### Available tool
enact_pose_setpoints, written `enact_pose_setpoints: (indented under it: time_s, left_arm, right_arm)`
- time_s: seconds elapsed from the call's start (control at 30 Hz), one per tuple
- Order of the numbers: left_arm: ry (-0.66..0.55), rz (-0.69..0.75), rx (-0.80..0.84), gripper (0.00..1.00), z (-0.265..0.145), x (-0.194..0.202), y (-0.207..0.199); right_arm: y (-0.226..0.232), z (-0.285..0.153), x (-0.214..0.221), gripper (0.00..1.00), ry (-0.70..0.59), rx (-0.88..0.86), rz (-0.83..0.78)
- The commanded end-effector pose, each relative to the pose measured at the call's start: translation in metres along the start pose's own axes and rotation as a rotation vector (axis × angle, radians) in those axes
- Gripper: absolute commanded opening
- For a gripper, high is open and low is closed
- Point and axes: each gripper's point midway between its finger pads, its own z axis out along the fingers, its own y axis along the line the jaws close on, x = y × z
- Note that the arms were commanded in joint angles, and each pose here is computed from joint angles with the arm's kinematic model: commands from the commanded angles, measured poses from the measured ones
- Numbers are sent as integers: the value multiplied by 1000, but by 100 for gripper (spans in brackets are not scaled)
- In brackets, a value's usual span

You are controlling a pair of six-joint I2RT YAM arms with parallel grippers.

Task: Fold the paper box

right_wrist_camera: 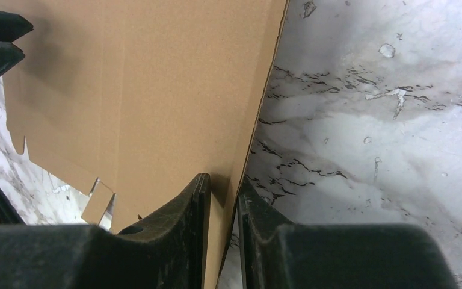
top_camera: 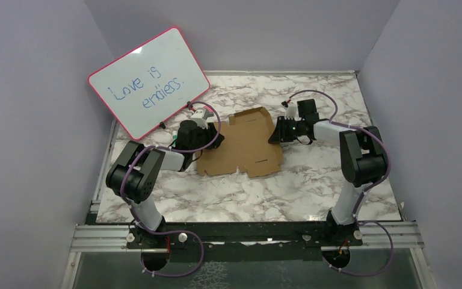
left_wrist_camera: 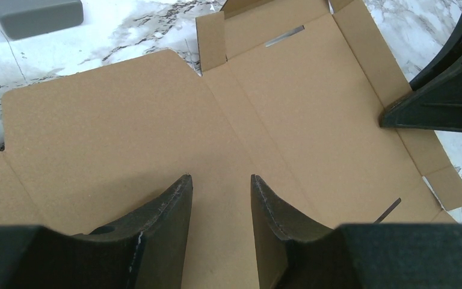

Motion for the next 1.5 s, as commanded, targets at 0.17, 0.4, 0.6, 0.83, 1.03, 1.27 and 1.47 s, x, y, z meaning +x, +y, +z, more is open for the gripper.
enact_pose_setpoints:
  time_s: [0.17,0.4,0.6,0.83,1.03,1.27,1.47]
  left_arm:
    - [-11,12,19,42,-5,-5,-7]
    - [-5,11,18,42,-6,-3,-6]
    - [-4,12,16,41,-6,-2,-6]
    - [-1,11,18,41,-5,-2,-6]
    - [0,10,19,41,-4,-1,-6]
    - [-21,9,39,41,-6,-12,-13]
    - [-85,14,63,42,-17,-41,-24]
  right_arm:
    - [9,-10,-13,30,-21,-22,-47]
    - [8,-12,-16,33,-31,-7,-49]
    - [2,-16,-22,38,-55,40,-47]
    - [1,-15,-24,35,-60,33,-36]
    - [-1,-17,-24,21,-55,38,-61]
    - [2,-29,-40,1,-66,79,-137]
    - [27,-44,-62,1,-75,113,-338]
